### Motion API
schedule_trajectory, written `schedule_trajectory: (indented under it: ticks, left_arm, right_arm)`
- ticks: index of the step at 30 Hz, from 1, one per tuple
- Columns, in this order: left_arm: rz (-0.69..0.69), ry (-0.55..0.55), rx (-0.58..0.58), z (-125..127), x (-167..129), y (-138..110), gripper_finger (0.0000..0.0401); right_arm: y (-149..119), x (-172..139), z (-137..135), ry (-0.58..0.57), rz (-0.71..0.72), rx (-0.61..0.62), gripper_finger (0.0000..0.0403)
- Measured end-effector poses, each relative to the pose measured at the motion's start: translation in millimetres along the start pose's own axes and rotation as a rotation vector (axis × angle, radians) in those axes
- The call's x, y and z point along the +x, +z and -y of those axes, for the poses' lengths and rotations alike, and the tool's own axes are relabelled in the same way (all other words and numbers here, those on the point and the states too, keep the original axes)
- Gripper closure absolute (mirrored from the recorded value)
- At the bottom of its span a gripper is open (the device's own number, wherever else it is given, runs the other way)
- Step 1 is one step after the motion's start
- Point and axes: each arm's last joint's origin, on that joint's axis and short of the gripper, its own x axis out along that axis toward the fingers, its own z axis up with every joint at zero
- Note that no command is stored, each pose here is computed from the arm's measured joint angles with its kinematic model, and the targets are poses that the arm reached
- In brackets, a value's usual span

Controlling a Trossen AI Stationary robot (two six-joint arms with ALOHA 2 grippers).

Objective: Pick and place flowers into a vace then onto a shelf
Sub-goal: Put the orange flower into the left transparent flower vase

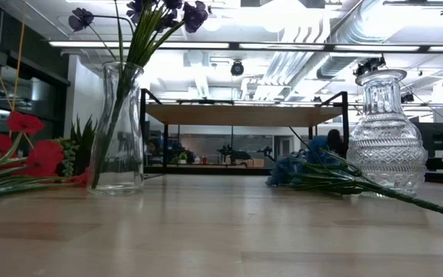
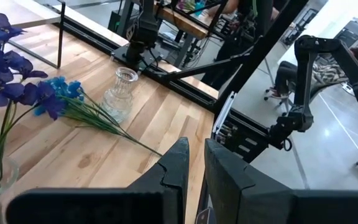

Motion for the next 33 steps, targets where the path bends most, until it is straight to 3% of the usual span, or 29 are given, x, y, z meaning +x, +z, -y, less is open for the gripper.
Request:
schedule_trajectory:
  ticks: [8,13,18,24,33]
  left_arm:
    - [0.014,-0.002,-0.015,1.1,0.0,1.1,0.0313]
    - [0.064,-0.052,-0.006,10.2,-0.5,8.8,0.0313]
    - [0.163,-0.116,0.064,22.9,-3.4,23.9,0.0313]
    - [0.245,-0.147,0.140,30.1,-6.9,36.5,0.0313]
    - [0.270,-0.162,0.181,32.2,-8.3,40.4,0.0313]
  right_arm:
    - [-26.0,8.8,12.6,-0.275,-0.117,0.091,0.0403]
    - [-49.9,31.1,25.4,-0.427,-0.250,0.150,0.0403]
    - [-67.4,66.9,42.0,-0.506,-0.410,0.167,0.0403]
    - [-80.6,123.5,60.0,-0.543,-0.637,0.136,0.0403]
    - [-94.7,197.6,74.0,-0.396,-0.748,0.156,0.0403]
